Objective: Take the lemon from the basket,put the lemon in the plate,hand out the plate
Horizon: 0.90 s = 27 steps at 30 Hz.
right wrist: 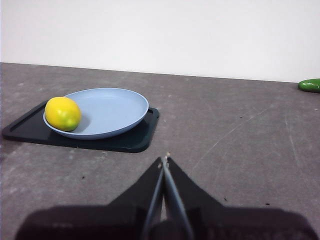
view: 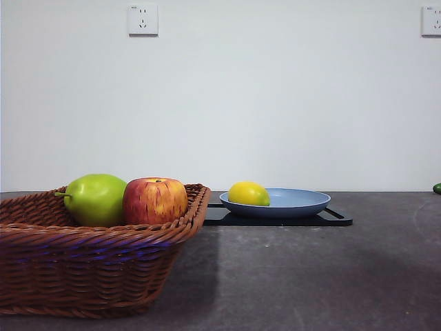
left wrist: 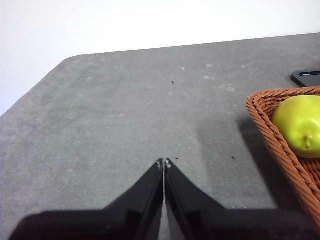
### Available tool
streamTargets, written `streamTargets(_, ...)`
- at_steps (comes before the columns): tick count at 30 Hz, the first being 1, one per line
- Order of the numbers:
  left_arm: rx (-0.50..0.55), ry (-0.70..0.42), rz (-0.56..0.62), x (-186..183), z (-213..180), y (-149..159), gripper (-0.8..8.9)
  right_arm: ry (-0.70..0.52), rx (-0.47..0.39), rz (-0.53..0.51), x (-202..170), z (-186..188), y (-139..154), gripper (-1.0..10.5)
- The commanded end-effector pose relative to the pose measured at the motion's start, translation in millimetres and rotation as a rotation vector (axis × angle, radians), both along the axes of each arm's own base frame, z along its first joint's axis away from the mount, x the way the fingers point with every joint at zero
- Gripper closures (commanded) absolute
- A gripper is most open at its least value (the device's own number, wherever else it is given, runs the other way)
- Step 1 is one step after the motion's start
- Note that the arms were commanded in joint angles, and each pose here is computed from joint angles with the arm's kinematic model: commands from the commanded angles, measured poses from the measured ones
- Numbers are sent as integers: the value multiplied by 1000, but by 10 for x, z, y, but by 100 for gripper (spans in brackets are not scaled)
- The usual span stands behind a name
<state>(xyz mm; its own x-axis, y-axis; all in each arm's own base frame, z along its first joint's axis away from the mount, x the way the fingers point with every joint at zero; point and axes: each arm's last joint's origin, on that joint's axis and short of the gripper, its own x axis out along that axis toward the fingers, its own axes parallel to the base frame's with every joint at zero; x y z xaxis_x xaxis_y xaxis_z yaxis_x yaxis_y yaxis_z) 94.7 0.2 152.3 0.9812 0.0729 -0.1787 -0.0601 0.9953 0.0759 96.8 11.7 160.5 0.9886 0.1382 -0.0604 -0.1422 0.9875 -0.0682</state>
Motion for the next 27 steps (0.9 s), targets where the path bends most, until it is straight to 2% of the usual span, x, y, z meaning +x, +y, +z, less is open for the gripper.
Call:
streamTargets(1, -7, 6, 4, 2, -25, 3, 805, -6, 20, 0, -4, 0, 0, 936)
streamTargets(10, -7, 6, 4, 2, -25, 3, 805, 94, 25, -9, -13, -94, -3, 936)
streamTargets(27, -7, 6, 4, 2, -25, 3, 805, 94, 24, -10, -13, -94, -3, 936)
